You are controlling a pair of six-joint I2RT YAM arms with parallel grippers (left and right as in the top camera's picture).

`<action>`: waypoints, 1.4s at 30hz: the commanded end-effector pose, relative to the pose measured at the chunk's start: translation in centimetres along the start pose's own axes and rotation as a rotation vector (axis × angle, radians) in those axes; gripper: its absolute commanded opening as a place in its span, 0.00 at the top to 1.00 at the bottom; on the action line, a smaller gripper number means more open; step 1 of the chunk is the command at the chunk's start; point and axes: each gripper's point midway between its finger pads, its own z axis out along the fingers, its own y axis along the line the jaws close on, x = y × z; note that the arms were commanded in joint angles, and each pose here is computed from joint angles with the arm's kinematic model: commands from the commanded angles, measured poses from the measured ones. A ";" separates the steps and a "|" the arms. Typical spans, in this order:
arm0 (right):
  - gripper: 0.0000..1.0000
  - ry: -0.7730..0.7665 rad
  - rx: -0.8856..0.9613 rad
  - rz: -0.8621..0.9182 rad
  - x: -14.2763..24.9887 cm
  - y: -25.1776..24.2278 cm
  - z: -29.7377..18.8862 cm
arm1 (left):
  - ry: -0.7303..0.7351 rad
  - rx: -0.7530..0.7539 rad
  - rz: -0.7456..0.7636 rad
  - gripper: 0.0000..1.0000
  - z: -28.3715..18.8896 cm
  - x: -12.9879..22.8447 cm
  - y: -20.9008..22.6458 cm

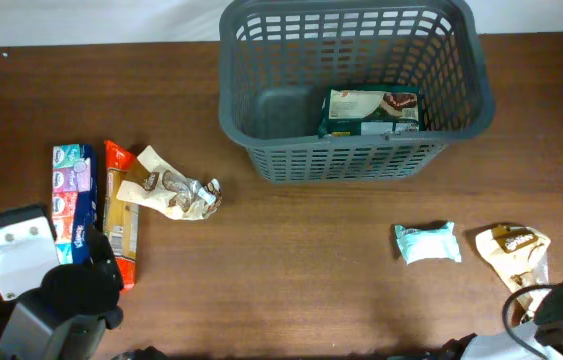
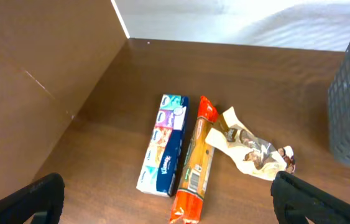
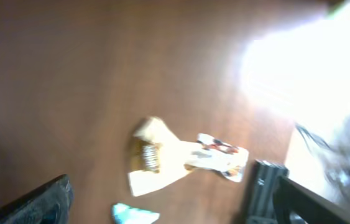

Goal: Pack container
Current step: 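Move the right gripper down and grasp the brown Pantree snack bag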

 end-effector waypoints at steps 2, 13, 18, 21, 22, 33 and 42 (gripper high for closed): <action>0.01 0.164 0.167 -0.010 2.2 -4.7 4.7 | -0.005 -0.012 0.011 0.01 0.0 -0.1 0.2; 0.01 0.311 -0.006 -0.221 12.6 -5.5 10.3 | -0.039 -0.064 0.011 0.01 0.0 -0.7 1.1; 0.01 0.213 -0.084 -0.378 15.7 -4.8 9.6 | -0.071 -0.115 0.011 0.01 -0.1 -1.3 1.9; 0.01 0.179 -0.115 -0.467 15.7 -3.6 9.3 | -0.071 -0.114 0.011 0.01 -0.1 -1.3 1.9; 0.01 0.156 -0.132 -0.495 15.2 -3.2 9.3 | -0.071 -0.114 0.011 0.01 -0.1 -1.3 1.9; 0.00 0.008 -0.376 -1.152 15.0 1.1 9.0 | -0.073 -0.117 0.012 0.01 -0.1 -1.3 2.0; 0.08 0.175 -0.140 -1.440 20.5 -4.9 15.2 | -0.072 -0.117 0.031 0.01 -0.1 -1.3 2.0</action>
